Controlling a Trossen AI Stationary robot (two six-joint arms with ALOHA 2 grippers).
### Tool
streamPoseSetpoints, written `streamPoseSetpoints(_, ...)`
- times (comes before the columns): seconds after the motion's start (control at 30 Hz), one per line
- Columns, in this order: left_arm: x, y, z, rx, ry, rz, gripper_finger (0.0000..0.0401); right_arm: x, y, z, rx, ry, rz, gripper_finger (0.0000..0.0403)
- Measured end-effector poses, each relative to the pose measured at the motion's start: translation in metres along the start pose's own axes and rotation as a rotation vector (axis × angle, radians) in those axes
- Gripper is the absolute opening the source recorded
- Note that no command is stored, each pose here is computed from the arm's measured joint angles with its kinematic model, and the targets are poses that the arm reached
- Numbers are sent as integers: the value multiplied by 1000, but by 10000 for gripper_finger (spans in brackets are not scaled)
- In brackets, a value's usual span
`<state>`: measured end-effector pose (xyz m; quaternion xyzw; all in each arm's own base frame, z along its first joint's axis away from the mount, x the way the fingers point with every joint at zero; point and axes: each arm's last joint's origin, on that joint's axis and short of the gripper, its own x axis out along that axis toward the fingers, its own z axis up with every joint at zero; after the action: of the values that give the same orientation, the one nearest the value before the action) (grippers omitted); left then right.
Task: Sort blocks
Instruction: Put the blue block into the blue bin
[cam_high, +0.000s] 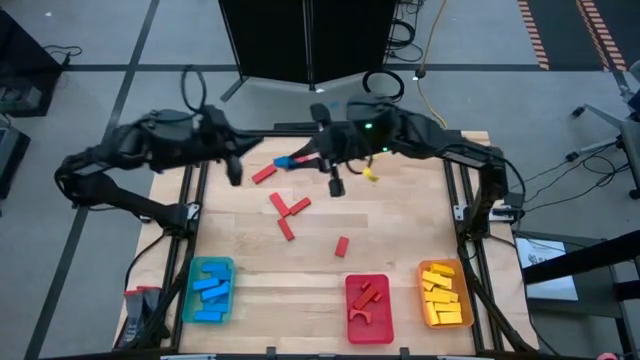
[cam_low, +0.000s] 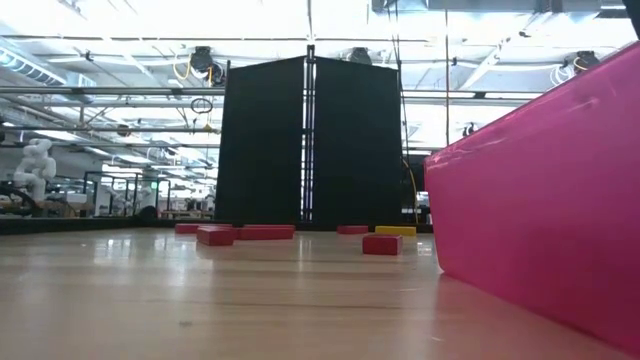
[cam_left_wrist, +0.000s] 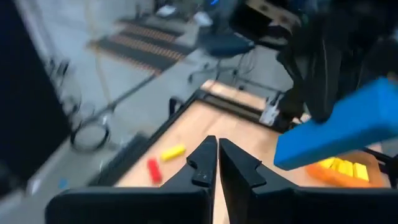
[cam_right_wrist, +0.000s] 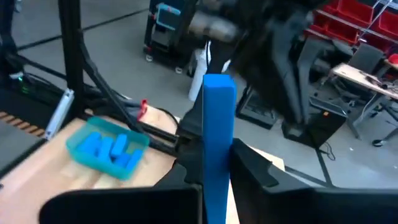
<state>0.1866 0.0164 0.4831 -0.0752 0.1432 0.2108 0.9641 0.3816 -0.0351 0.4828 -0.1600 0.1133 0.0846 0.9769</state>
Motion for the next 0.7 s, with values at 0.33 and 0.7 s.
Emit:
streamPoseSetpoints(0.33, 41, -23, -8, 179, -10, -225, 152, -54, 3, 29, 27, -60, -157, 28)
streamPoseSetpoints(0.7, 42, -27, 18, 253, -295, -220, 240, -58, 2, 37, 39, -126, -191, 28)
